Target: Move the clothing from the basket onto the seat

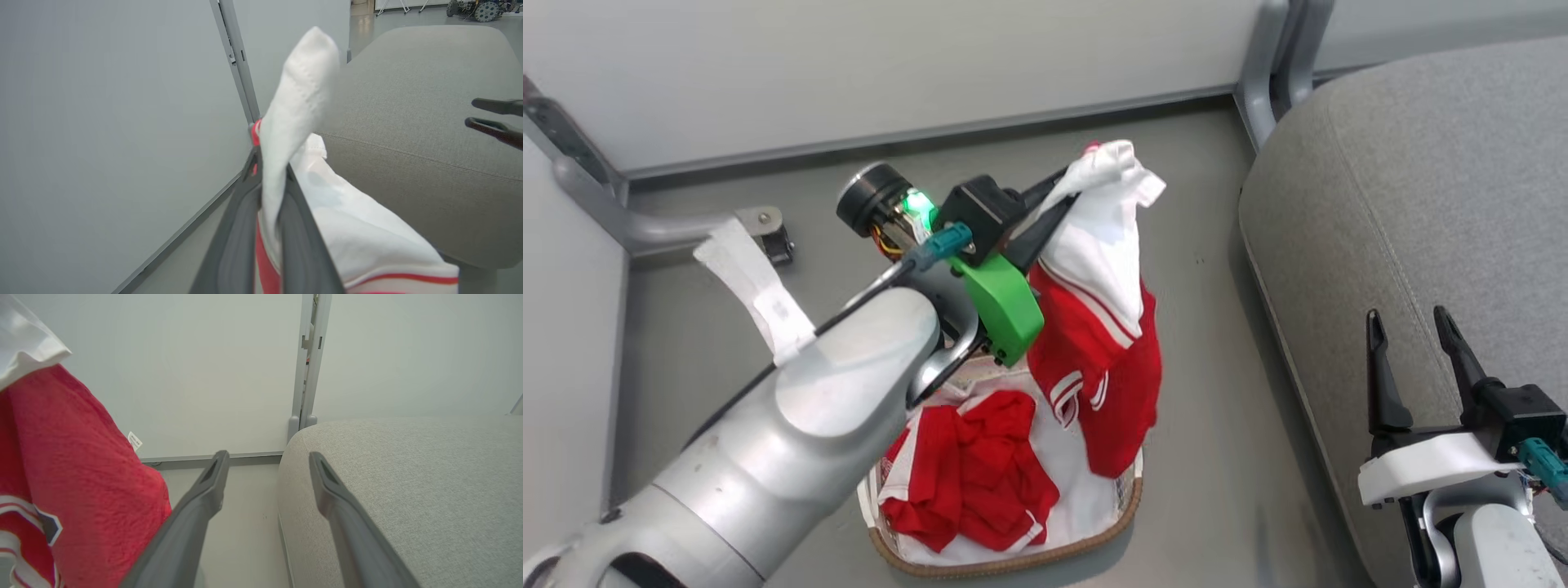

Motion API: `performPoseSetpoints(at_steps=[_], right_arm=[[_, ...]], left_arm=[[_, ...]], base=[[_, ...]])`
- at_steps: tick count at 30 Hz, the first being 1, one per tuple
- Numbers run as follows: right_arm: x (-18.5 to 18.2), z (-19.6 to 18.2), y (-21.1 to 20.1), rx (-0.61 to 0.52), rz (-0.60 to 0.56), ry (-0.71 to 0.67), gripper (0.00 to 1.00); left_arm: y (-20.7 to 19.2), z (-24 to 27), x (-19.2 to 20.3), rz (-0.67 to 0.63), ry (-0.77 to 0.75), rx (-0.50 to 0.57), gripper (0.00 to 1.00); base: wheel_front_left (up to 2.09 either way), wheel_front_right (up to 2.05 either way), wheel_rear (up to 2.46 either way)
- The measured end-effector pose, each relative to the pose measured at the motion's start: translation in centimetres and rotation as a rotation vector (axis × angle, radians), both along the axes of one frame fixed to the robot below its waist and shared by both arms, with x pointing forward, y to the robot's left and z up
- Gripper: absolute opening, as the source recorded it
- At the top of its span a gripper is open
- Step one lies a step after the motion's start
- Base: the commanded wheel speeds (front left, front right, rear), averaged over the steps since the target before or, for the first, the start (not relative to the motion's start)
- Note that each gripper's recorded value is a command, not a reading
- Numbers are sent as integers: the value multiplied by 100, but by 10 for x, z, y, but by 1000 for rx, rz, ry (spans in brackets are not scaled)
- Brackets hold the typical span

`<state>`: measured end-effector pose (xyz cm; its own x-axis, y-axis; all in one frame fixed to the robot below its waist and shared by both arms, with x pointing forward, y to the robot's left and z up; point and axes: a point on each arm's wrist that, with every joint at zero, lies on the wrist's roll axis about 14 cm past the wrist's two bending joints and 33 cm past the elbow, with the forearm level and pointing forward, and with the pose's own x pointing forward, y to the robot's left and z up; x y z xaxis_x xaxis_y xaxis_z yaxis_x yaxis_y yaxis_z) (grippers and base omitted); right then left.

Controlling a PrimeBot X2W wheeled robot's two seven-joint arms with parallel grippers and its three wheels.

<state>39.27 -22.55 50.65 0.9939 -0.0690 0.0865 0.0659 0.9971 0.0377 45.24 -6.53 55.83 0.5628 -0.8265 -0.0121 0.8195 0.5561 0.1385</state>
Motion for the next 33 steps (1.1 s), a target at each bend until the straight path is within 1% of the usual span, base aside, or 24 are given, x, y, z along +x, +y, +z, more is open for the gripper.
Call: performPoseSetpoints(at_steps=[4, 8, 14, 17, 22, 33], right_arm=[[-5, 21, 14, 5, 40, -61, 100], [-8, 38, 30, 7, 88, -108, 100], [-10, 55, 40, -4, 121, -156, 100], [-12, 55, 47, -7, 140, -156, 100], [-9, 61, 69, -16, 208, -171, 100], [-8, 80, 147, -33, 445, -223, 100]], left_arm=[[9, 63, -1, 19, -128, -22, 0], [19, 111, -2, 47, -231, -22, 0], [23, 164, 3, 78, -310, -67, 0], [22, 175, 7, 86, -324, -72, 0], [24, 181, 13, 109, -330, -69, 0], [22, 186, 14, 140, -329, -90, 0]], base=[[0, 0, 0], [0, 0, 0], [0, 0, 0], [0, 0, 0], [0, 0, 0], [0, 0, 0]])
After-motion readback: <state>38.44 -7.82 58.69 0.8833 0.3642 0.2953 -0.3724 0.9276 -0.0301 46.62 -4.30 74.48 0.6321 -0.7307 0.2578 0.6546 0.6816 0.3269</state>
